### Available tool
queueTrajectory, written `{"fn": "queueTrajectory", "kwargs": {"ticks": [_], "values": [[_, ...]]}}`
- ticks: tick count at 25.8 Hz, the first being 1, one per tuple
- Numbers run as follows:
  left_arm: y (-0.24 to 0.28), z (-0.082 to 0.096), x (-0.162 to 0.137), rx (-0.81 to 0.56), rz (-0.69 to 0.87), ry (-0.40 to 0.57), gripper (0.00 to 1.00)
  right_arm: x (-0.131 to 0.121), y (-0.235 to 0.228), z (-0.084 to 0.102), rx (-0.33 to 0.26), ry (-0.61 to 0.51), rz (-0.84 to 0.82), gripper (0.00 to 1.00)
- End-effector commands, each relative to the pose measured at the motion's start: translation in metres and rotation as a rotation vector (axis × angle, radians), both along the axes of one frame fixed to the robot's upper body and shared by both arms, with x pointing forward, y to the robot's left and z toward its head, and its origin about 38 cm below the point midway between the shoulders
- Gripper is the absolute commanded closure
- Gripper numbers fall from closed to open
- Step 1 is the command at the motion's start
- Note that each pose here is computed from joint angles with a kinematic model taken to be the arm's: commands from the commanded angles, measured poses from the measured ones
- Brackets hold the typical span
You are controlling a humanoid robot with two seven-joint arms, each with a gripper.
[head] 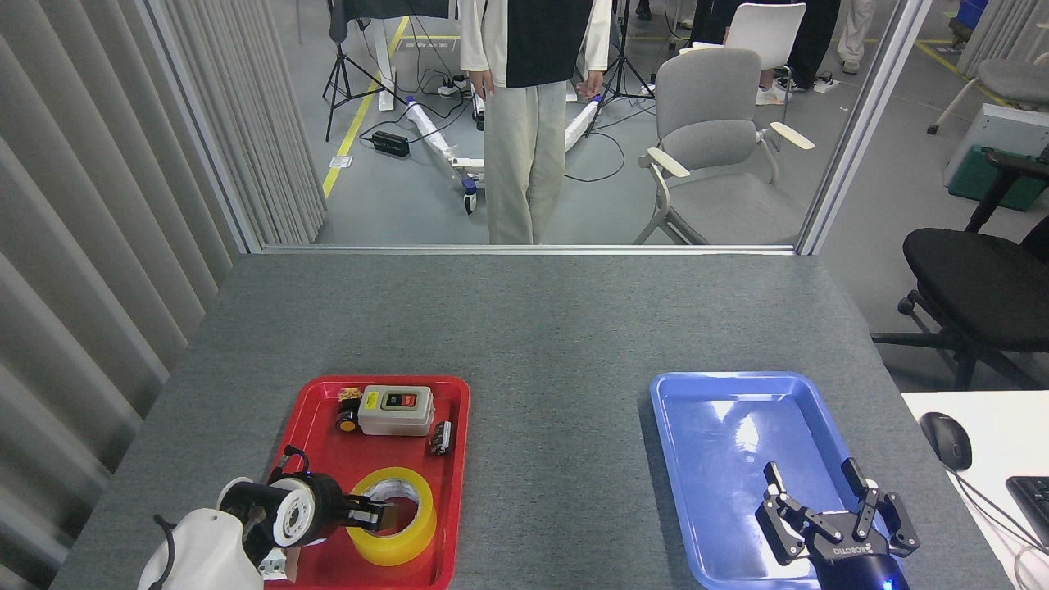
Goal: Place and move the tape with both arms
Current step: 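Lower the left gripper onto the yellow tape rim and close it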
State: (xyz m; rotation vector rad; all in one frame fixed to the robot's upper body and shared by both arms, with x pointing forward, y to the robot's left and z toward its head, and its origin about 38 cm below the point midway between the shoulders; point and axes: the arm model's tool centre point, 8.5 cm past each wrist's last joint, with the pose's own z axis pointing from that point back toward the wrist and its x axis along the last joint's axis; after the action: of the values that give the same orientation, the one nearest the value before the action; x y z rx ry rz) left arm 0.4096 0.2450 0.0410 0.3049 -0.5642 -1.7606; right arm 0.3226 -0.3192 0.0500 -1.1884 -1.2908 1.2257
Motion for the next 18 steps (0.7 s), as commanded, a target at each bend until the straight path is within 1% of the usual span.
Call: {"fn": "queueTrajectory", "kwargs": {"ticks": [1, 3, 6, 7, 10, 11, 12, 14, 18], "values": [[-0.0001, -0.0065, -0.002, 0.007, -0.037, 0.019, 0.37, 0.0005, 0.0045, 0.0039, 0.005, -0.008, 0.02, 0.0], [-0.0008, -0.007, -0.0018, 0.007, -0.065, 0.02, 0.45, 0.0004, 0.0052, 0.0034, 0.008, -0.008, 0.027, 0.0], [-0.0006, -0.0063, -0.0014, 0.007, -0.07, 0.019, 0.5, -0.0009, 0.0053, 0.0005, 0.009, 0.0, 0.02, 0.0], [0.0, -0.0071, -0.0015, 0.009, -0.07, 0.021, 0.54, -0.0015, 0.0058, -0.0009, 0.008, 0.004, 0.018, 0.0], [0.0006, -0.0104, -0.003, 0.01, -0.103, 0.029, 0.83, -0.002, 0.008, -0.0038, -0.002, 0.01, 0.023, 0.0], [0.0003, -0.0118, -0.0037, 0.01, -0.122, 0.033, 0.9, -0.002, 0.0082, -0.0038, -0.006, 0.01, 0.026, 0.0], [-0.001, -0.0125, -0.0043, 0.008, -0.14, 0.034, 0.94, -0.002, 0.0085, -0.0038, -0.006, 0.01, 0.029, 0.0], [-0.0017, -0.0118, -0.0044, 0.005, -0.15, 0.031, 1.0, -0.0026, 0.0089, -0.0043, -0.006, 0.012, 0.033, 0.0], [-0.0013, -0.0077, -0.0024, -0.002, -0.15, 0.02, 1.0, -0.0018, 0.0058, -0.0023, -0.013, 0.01, 0.03, 0.0]]}}
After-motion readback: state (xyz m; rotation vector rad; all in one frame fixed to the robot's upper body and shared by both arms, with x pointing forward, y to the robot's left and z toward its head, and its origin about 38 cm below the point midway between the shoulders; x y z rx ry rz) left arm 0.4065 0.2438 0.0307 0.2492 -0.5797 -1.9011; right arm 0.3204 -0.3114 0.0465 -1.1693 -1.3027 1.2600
